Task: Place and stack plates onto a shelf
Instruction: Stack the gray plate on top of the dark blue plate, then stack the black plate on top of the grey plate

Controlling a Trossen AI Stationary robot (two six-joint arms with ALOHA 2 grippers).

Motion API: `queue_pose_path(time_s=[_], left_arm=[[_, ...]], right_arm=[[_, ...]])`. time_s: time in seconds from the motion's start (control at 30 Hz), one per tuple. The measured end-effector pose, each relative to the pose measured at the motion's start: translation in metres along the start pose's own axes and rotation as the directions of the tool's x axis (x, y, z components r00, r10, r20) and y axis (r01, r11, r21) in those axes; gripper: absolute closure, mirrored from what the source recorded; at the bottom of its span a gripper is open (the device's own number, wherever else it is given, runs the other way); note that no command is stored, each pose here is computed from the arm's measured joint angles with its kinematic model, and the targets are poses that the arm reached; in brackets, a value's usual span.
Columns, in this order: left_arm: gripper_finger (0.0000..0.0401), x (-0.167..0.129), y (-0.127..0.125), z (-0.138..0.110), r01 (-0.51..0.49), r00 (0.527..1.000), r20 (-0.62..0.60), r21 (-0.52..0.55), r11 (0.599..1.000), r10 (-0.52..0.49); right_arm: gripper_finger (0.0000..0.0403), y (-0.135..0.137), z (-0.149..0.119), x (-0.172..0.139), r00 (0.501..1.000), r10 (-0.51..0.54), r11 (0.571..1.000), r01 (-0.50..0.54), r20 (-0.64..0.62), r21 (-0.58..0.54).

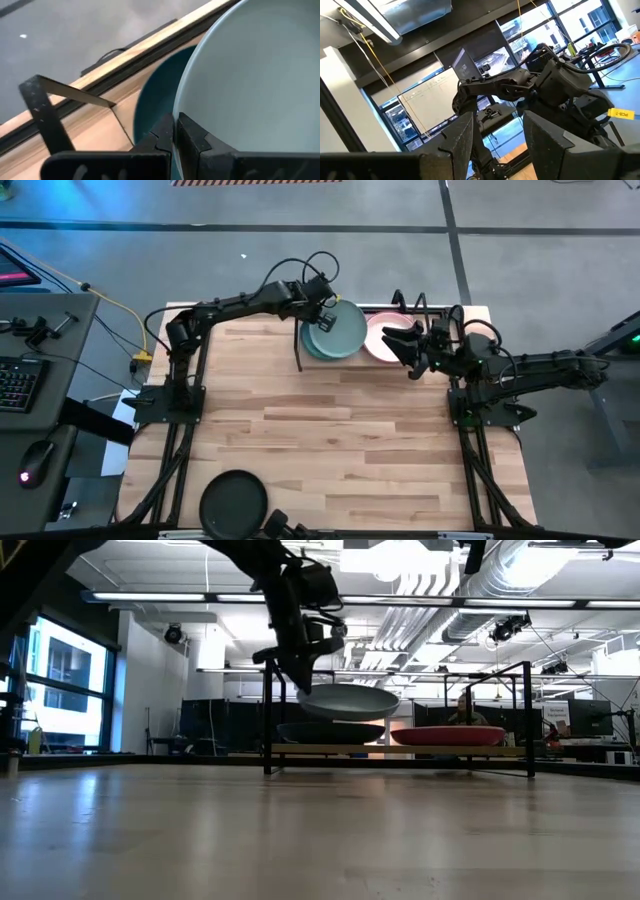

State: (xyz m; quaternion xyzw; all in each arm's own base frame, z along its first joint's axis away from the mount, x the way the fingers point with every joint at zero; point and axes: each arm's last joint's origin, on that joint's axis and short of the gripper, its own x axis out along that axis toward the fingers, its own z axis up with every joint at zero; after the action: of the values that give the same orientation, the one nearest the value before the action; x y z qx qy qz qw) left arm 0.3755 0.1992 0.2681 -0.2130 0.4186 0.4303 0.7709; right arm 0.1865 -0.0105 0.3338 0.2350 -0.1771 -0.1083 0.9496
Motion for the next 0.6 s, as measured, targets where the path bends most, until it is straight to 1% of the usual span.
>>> queue_pose_path(time_s=[0.1, 0.23, 0.33, 0.6], left_arm=[[0.0400, 0.0005, 0.0009, -0.0014, -0.017, 1.000, -0.011, 0.007, 1.000, 0.017], [0.0391, 0.0004, 0.0007, -0.0008, -0.016, 1.000, -0.004, 0.013, 1.000, 0.016], [0.0380, 0.0005, 0.0021, -0.0005, -0.018, 1.000, -0.007, 0.034, 0.999, 0.019], [0.0341, 0.0017, 0.0074, 0.0023, -0.023, 1.000, -0.005, 0.025, 0.999, 0.023]], right_arm=[[0.0247, -0.0001, -0.0002, 0.0000, 1.000, -0.001, 1.000, 0.001, -0.002, -0.001], [0.0247, -0.0002, -0.0005, 0.0000, 1.000, -0.002, 1.000, 0.002, -0.005, -0.001], [0.0247, -0.0002, -0.0005, 0.0000, 1.000, -0.002, 1.000, 0.002, -0.005, 0.003], [0.0247, -0.0003, -0.0006, 0.0000, 1.000, -0.003, 1.000, 0.003, -0.005, 0.009]])
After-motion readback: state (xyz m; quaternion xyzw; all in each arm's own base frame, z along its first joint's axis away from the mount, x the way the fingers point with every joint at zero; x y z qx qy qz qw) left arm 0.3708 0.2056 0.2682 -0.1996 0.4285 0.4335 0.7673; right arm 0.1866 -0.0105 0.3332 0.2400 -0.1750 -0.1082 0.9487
